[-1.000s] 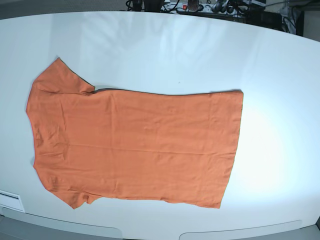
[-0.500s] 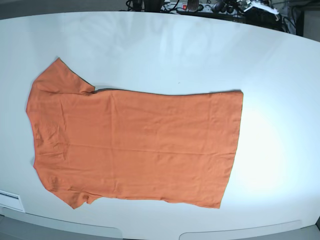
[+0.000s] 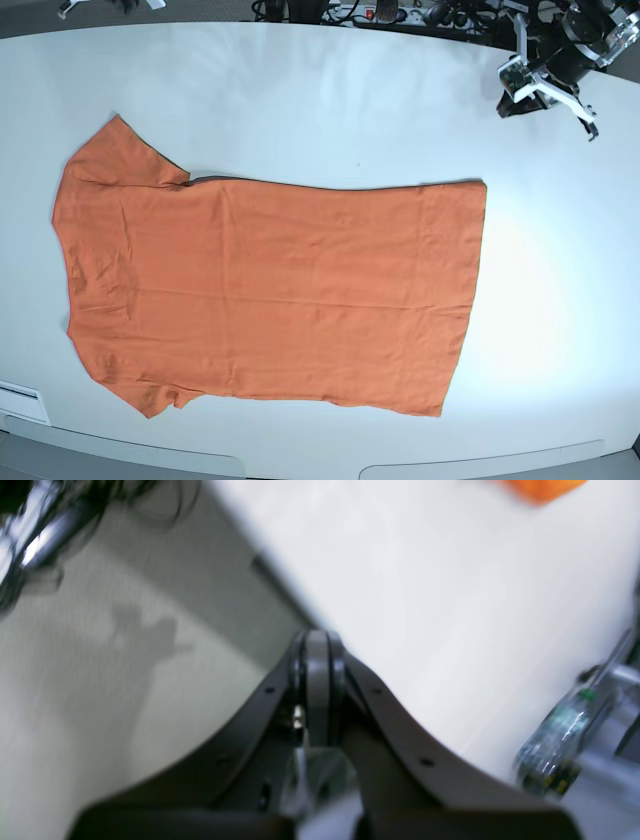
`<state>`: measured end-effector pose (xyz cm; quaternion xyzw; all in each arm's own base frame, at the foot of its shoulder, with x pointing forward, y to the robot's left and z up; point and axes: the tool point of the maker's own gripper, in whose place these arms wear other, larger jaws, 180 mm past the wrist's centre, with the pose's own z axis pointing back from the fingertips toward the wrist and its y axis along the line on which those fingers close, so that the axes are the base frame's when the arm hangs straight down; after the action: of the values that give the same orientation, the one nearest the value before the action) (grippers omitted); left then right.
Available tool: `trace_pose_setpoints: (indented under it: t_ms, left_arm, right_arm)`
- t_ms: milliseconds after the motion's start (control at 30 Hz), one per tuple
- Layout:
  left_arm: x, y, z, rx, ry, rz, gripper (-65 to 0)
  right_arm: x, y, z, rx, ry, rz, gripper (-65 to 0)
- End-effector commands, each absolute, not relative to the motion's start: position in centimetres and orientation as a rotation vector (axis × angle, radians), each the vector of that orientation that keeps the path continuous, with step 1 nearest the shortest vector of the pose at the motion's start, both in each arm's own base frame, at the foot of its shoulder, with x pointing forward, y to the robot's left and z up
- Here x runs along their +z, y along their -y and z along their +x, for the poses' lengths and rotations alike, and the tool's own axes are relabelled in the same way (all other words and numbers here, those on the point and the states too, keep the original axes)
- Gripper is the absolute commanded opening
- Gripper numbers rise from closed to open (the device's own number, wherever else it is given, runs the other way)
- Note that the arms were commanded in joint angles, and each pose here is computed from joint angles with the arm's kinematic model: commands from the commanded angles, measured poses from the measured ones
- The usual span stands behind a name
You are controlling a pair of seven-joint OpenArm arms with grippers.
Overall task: Fold the T-shirt properly
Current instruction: 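Move both grippers to the shirt's shoulder corners and grasp them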
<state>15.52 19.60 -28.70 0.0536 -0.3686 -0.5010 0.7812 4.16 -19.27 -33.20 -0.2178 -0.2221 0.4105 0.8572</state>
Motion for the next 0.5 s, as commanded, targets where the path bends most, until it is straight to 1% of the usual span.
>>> trace_pose_setpoints:
  t_ms: [0, 67, 133, 267, 367, 467]
  left_arm:
    - [-27.8, -19.5, 16.7, -1.097, 0.848, 0.13, -65.0]
    - [-27.9, -20.3, 18.0, -1.115, 0.868, 0.148, -65.0]
    - [-28.5, -21.3, 18.9, -1.139, 0.85, 0.154, -65.0]
    - [-29.9, -22.5, 20.9, -1.169, 0.866, 0.123, -65.0]
    - [-31.4, -23.4, 22.2, -1.176, 0.843, 0.125, -65.0]
    - [-33.1, -23.5, 23.0, -1.188, 0.821, 0.1, -65.0]
  right_arm:
    - [-32.3, 19.3, 5.8, 0.87, 0.531, -0.482, -65.0]
    - [-31.8, 19.3, 8.2, 0.872, 0.609, -0.494, -65.0]
    - [-31.4, 19.2, 10.3, 0.855, 0.67, -0.477, -65.0]
    - [-30.6, 17.5, 13.8, 0.838, 0.797, -0.384, -65.0]
    - [-29.8, 16.3, 15.7, 0.843, 0.881, -0.337, -65.0]
    - [-31.5, 16.4, 16.6, 0.85, 0.871, -0.306, -65.0]
